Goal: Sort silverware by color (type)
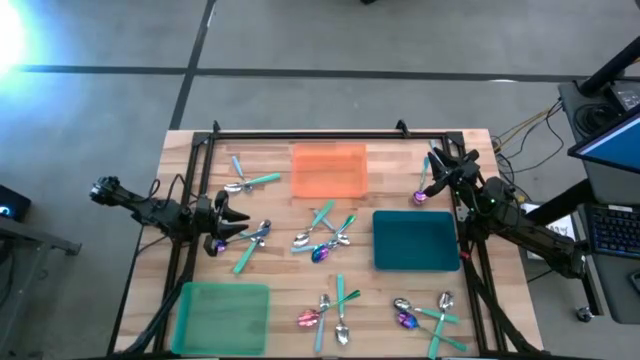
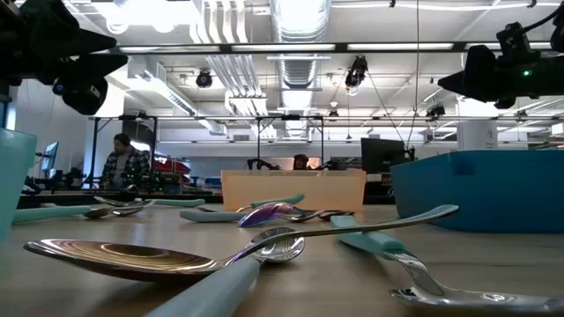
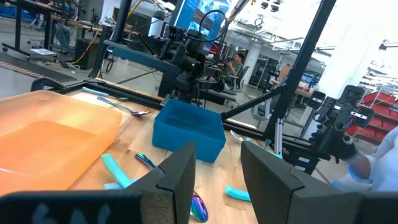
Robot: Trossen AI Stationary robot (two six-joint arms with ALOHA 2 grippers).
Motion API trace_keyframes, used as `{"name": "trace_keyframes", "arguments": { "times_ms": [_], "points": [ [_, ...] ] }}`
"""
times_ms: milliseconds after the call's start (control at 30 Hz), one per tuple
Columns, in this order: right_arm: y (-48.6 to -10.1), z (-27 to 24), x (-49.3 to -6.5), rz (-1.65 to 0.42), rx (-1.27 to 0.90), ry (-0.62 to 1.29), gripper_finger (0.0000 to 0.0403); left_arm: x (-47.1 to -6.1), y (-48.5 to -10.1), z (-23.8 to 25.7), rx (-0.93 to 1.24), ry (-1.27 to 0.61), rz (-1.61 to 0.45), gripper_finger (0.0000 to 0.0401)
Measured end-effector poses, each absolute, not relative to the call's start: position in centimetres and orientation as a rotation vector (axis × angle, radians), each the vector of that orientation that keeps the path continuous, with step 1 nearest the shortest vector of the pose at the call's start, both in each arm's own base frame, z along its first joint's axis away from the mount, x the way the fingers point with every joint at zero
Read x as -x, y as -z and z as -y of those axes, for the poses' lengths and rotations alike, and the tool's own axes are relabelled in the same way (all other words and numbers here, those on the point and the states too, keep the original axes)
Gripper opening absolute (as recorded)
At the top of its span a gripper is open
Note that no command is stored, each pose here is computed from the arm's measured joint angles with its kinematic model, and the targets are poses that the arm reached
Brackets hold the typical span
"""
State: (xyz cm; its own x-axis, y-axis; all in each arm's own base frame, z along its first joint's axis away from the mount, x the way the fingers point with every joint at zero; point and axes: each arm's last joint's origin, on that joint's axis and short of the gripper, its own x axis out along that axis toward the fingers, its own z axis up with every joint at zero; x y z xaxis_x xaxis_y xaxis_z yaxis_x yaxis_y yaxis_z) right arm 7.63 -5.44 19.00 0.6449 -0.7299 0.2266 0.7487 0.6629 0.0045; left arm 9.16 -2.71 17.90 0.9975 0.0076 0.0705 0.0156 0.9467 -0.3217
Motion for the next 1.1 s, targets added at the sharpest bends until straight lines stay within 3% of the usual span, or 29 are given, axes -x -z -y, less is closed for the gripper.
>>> {"name": "trace_keyframes", "arguments": {
  "times_ms": [533,733,967,1100],
  "points": [
    [-19.9,5.4,-7.3,0.348,0.024,0.857,0.0098,-9.2,-17.9,2.7,0.328,0.004,0.070,0.0114],
    [-19.8,5.4,-7.4,0.424,-0.150,0.819,0.0098,-9.2,-17.9,2.7,0.328,0.004,0.071,0.0114],
    [-20.0,5.3,-7.3,0.461,-0.183,0.810,0.0098,-9.2,-17.9,2.7,0.328,0.004,0.071,0.0114],
    [-20.4,5.3,-7.1,0.575,-0.339,0.763,0.0098,-9.2,-17.9,2.7,0.328,0.004,0.071,0.0114]
  ]
}}
